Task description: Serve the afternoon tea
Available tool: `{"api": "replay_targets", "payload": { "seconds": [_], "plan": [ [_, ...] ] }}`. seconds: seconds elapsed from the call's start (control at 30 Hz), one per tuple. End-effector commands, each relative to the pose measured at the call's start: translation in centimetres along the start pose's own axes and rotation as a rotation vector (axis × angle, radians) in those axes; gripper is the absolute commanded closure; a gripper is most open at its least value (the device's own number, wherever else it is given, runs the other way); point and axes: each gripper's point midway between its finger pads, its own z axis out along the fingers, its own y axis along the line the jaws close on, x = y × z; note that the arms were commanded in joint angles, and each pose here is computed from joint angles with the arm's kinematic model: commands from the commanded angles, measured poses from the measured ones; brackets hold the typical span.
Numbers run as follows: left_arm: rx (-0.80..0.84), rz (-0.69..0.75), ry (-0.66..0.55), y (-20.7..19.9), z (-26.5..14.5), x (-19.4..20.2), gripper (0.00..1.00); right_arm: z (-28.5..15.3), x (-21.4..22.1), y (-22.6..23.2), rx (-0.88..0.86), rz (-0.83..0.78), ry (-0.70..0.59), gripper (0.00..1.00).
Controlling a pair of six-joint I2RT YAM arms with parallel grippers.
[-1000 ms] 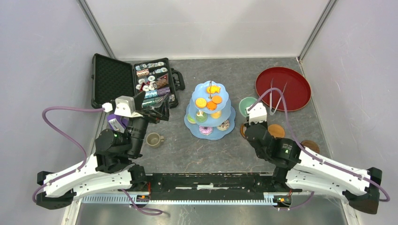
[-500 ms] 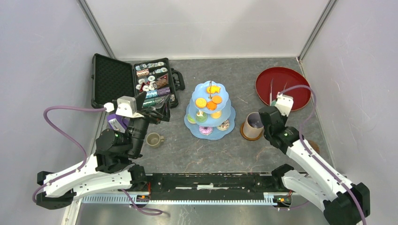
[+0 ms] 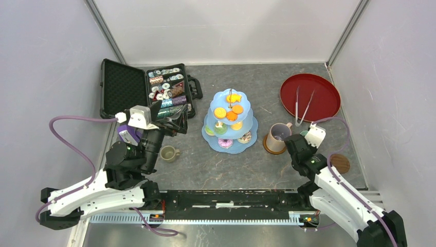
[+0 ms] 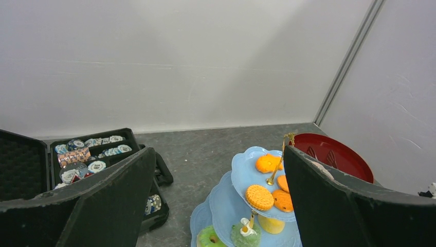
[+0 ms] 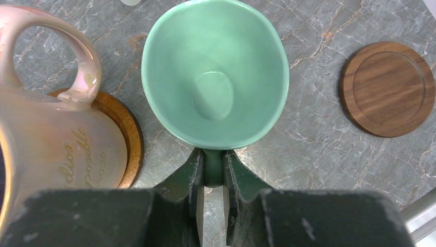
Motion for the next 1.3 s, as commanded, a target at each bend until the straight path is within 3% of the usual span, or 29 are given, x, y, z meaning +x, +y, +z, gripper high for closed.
{"api": "replay_targets", "payload": {
  "seconds": [0.0, 0.37, 0.6, 0.8, 0.9, 1.13, 1.27],
  "plan": [
    [0.002, -0.06, -0.005, -0.4, 0.2, -0.5, 0.0, 0.3, -1.7, 1.0, -0.011, 0.076, -0.062, 1.0],
    [0.003, -0.064, -0.008, -0.3, 0.2, -0.6, 0.0, 0.9, 0.1, 1.3, -0.036, 0.037, -0.03, 0.99],
    [0.001, -0.067, -0.01, -0.2, 0.1, -0.7, 0.0, 0.8, 0.7, 1.4, -0.042, 0.002, 0.012, 0.65],
    [0.008, -0.07, -0.007, -0.4, 0.1, -0.6, 0.0, -0.5, -1.4, 1.4, -0.07, 0.001, -0.018, 0.45],
    [0.008, -0.074, -0.007, -0.4, 0.1, -0.7, 0.0, -1.4, -2.8, 1.0, -0.072, 0.016, -0.051, 0.38],
    [0.02, -0.087, -0.007, -0.5, 0.0, -0.9, 0.0, -2.2, -6.2, -1.1, 0.039, -0.012, -0.131, 0.35],
    [0.024, -0.095, -0.005, -0.6, 0.0, -0.9, 0.0, -1.9, -8.5, -1.8, 0.08, 0.019, -0.174, 0.25]
  ]
}}
